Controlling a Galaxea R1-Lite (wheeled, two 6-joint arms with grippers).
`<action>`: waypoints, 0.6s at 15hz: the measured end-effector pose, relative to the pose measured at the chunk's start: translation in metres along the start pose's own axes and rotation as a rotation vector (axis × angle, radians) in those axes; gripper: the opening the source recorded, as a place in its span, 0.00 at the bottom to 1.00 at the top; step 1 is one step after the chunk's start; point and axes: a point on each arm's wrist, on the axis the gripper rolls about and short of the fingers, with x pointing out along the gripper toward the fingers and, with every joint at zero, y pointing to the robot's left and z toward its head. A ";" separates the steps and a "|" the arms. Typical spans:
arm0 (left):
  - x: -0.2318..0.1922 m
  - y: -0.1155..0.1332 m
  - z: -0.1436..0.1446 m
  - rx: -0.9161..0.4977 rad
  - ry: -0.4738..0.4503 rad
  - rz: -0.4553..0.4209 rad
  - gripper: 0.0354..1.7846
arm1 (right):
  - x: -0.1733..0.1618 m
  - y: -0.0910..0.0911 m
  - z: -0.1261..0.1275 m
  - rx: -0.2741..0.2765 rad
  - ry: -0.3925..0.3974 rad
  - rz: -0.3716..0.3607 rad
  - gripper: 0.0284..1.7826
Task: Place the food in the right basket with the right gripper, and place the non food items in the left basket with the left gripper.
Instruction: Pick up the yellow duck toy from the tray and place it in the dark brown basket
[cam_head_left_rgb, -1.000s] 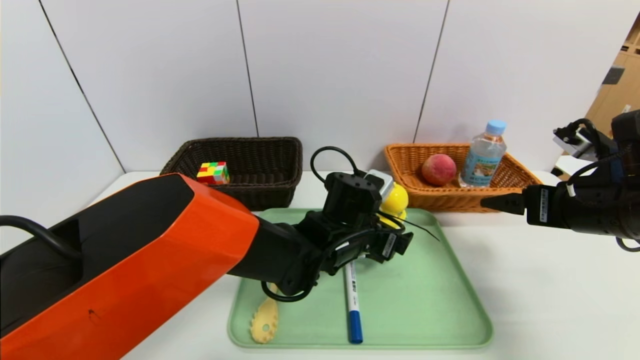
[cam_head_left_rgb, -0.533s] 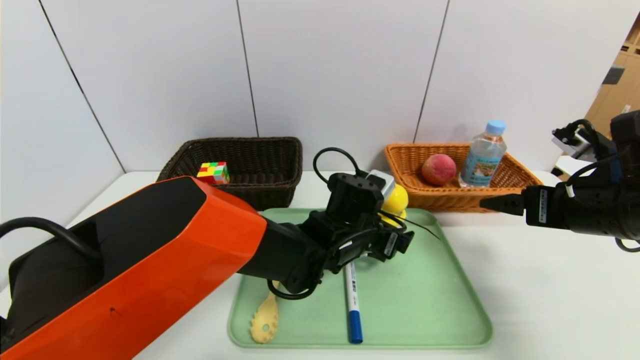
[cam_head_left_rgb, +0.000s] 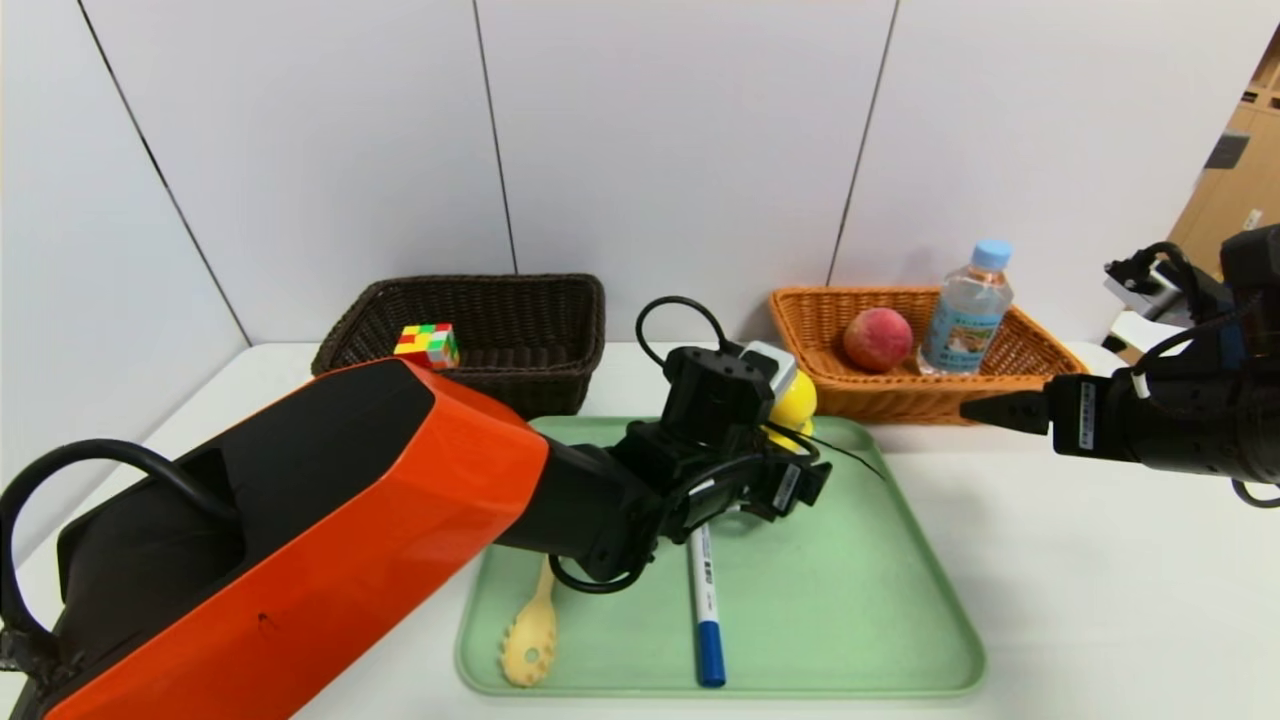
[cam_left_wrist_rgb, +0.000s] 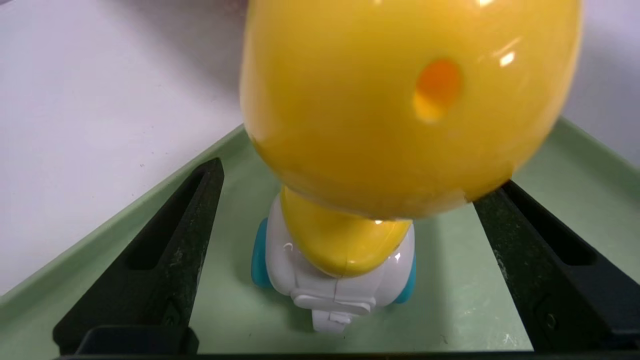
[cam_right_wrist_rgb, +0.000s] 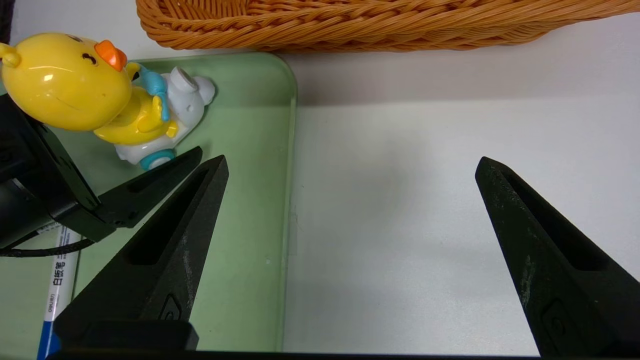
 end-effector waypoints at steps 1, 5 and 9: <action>0.001 0.000 0.000 0.001 -0.001 0.000 0.94 | 0.000 0.000 0.000 0.000 0.000 0.000 0.96; 0.004 0.000 0.000 0.000 -0.009 -0.001 0.60 | -0.001 -0.001 -0.001 0.003 0.002 -0.002 0.96; 0.004 0.000 0.001 0.000 -0.010 -0.004 0.46 | -0.001 -0.001 -0.002 0.001 -0.012 -0.001 0.96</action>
